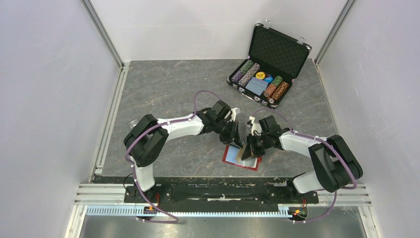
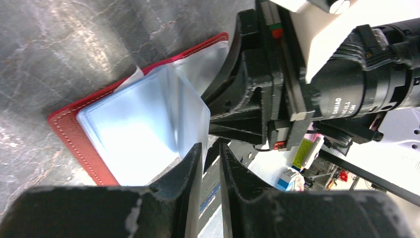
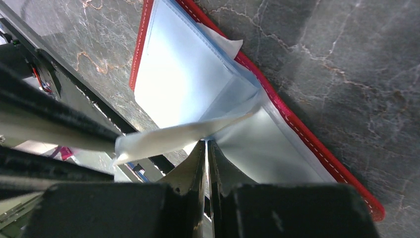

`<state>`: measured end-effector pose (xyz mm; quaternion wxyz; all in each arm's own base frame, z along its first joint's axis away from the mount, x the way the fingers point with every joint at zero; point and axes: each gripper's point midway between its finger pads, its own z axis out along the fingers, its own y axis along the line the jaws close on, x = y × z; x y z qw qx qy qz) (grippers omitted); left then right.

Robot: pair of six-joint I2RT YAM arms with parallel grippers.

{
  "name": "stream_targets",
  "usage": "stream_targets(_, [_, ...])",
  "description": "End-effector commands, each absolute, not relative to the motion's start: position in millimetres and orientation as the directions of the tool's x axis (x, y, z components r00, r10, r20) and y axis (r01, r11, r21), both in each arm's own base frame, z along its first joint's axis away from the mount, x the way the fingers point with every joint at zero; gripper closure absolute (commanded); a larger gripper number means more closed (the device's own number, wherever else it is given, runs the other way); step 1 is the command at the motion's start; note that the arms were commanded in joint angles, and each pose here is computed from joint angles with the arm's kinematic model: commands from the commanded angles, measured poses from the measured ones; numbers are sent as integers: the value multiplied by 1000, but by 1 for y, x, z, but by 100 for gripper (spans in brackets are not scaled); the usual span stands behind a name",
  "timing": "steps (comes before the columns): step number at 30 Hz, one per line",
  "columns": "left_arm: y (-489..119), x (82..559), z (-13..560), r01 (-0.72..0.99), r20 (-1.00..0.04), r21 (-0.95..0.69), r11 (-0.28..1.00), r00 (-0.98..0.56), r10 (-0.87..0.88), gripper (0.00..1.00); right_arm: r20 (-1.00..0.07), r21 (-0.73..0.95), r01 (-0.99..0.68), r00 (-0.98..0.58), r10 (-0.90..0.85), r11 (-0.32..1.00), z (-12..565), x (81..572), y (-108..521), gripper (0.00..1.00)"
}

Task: Put the credit cards into the card holder
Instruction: Turn over the card slot in the card holder.

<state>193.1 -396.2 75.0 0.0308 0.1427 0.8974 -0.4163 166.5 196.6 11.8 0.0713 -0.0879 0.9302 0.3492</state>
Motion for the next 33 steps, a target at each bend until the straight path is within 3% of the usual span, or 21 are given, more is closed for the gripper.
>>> stream_targets(1, [-405,188,79,288,-152,-744,603,-952,267,75,-254,614,-258,-959,-123,746,17,178,197,93])
stream_targets(7, [-401,191,79,306,-168,-710,634,-948,269,87,-300,627,-286,-947,-114,725,34,188,204,92])
stream_targets(15, [-398,192,80,283,-150,-692,664,-956,252,87,-391,578,-326,-915,-97,748,65,204,198,90])
stream_targets(21, [-403,192,82,265,-131,-702,661,-960,246,83,-454,437,-307,-887,-87,845,77,221,167,90])
stream_targets(33, [-446,171,88,272,-82,-785,556,-936,341,72,-481,419,-274,-875,-45,866,85,233,145,90])
